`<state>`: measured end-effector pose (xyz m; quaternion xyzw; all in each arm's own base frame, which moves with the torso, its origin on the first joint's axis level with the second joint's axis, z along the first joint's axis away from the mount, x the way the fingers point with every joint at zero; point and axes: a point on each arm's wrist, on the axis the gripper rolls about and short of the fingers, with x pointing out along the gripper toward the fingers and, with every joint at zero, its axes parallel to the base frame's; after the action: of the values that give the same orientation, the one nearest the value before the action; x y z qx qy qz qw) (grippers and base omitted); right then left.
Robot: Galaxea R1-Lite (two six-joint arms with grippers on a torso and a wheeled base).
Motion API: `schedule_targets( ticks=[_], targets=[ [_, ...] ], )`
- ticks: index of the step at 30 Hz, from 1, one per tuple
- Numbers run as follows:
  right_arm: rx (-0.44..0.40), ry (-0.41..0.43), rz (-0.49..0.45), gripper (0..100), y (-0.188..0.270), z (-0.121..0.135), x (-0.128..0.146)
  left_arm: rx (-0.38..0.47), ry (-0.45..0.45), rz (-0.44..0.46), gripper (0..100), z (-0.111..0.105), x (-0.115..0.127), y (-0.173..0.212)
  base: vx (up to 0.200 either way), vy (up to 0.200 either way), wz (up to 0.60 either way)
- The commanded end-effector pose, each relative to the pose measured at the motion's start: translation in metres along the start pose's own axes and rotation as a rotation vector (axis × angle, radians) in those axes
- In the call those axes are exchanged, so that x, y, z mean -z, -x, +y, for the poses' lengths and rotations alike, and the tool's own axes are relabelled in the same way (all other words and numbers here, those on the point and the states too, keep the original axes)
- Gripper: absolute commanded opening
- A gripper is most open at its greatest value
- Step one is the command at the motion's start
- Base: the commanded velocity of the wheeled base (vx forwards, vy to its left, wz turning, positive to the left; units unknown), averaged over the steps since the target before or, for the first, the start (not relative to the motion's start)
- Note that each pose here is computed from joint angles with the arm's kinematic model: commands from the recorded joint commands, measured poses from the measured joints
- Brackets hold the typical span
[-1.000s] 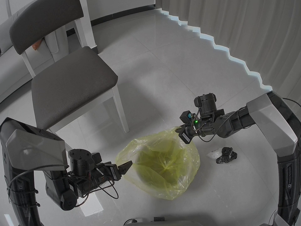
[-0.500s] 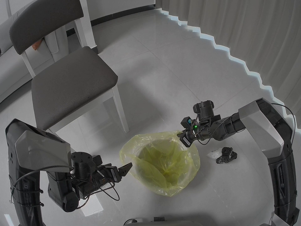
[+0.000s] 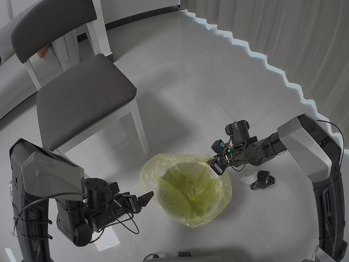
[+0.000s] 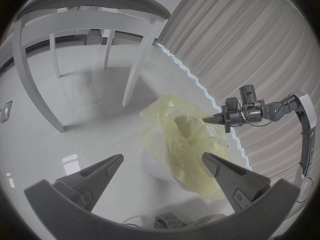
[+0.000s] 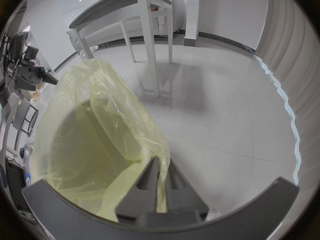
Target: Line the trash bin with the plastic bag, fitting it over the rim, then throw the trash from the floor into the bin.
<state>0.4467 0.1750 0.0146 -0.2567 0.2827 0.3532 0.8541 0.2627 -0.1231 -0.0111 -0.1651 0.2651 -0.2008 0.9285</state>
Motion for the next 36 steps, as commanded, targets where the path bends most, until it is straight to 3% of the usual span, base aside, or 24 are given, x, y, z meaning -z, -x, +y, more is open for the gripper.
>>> schedule_targets(
  ticks=[1,14,29,30,36],
  targets=[
    [0.008,-0.006,-0.016,100,0.014,-0.001,-0.008,0.009,-0.002,-0.015,100,-0.001,-0.001,-0.001,0.000,0.000,0.00],
    [0.039,-0.200,-0.048,100,0.051,-0.009,-0.020,0.015,-0.011,-0.010,100,0.003,0.004,-0.020,0.000,0.000,0.00],
    [0.055,-0.227,-0.005,100,0.090,-0.008,0.001,0.015,-0.018,0.038,100,-0.002,0.007,-0.041,0.000,0.000,0.00],
    [0.055,-0.227,-0.005,100,0.090,-0.007,0.002,0.015,-0.018,0.038,0,-0.001,0.007,-0.041,0.000,0.000,0.00],
    [0.071,-0.222,-0.005,100,0.090,-0.007,0.018,0.016,-0.021,0.050,0,-0.003,0.009,-0.040,0.000,0.000,0.00]
  ],
)
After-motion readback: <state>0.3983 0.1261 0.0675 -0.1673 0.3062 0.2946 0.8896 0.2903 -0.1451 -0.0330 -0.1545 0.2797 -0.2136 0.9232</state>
